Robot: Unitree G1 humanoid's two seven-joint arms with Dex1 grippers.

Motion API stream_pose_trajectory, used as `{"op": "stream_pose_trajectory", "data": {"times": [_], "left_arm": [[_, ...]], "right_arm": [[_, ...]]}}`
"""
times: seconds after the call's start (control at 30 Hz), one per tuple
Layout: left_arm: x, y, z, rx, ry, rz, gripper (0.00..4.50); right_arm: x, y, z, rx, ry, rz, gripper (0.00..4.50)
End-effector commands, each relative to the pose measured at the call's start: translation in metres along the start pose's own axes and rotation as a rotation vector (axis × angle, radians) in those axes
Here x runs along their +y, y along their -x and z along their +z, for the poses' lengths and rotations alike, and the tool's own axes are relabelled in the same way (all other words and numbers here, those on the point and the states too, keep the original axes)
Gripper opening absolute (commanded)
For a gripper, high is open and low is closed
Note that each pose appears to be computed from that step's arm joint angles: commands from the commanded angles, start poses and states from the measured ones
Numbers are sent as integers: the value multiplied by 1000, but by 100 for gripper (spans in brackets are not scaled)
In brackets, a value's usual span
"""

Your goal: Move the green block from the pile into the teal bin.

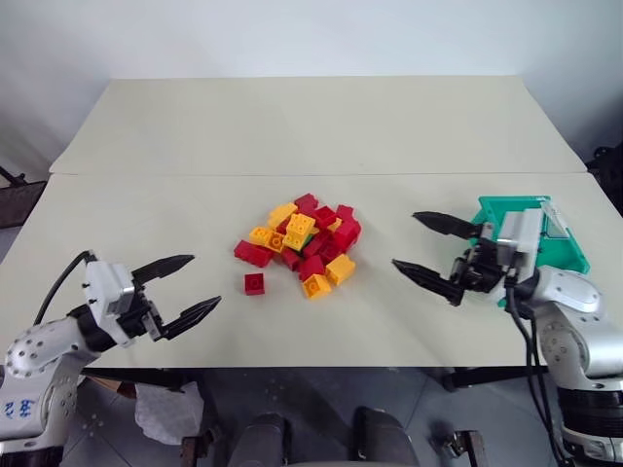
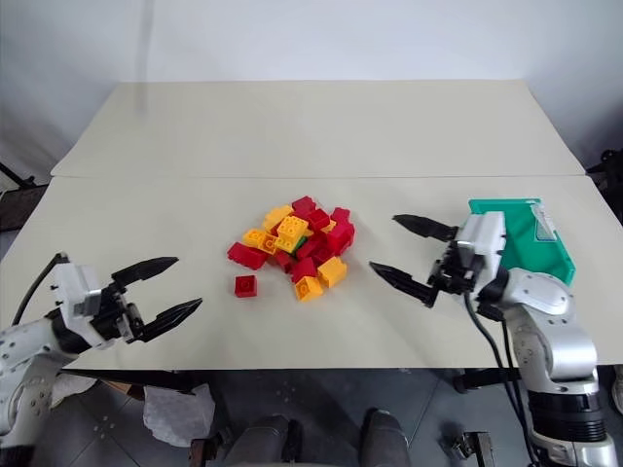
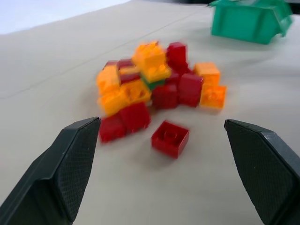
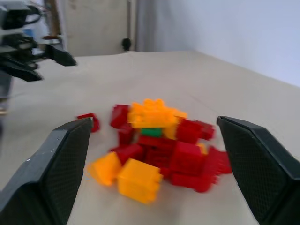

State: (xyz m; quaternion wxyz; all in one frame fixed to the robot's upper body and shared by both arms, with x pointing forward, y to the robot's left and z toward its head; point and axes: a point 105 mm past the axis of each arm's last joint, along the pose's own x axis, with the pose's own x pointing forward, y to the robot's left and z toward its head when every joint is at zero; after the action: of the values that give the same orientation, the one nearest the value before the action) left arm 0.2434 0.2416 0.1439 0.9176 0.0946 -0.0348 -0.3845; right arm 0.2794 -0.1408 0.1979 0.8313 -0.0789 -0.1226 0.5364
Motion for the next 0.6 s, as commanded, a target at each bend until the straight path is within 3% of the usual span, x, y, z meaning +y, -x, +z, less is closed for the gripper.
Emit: {"op": "stream_pose_trajectory", "data": {"times": [0.03, 0.33, 0.6], "left_arm": [[8, 16, 0, 1, -11, 72, 450], [-11, 0, 14, -65, 13, 9, 450], [-18, -13, 22, -102, 3, 7, 450]], "right_arm": [[6, -16, 5, -9, 13, 55, 328], [15, -76, -20, 117, -63, 162, 16], [21, -145, -46, 220, -45, 206, 7]]}}
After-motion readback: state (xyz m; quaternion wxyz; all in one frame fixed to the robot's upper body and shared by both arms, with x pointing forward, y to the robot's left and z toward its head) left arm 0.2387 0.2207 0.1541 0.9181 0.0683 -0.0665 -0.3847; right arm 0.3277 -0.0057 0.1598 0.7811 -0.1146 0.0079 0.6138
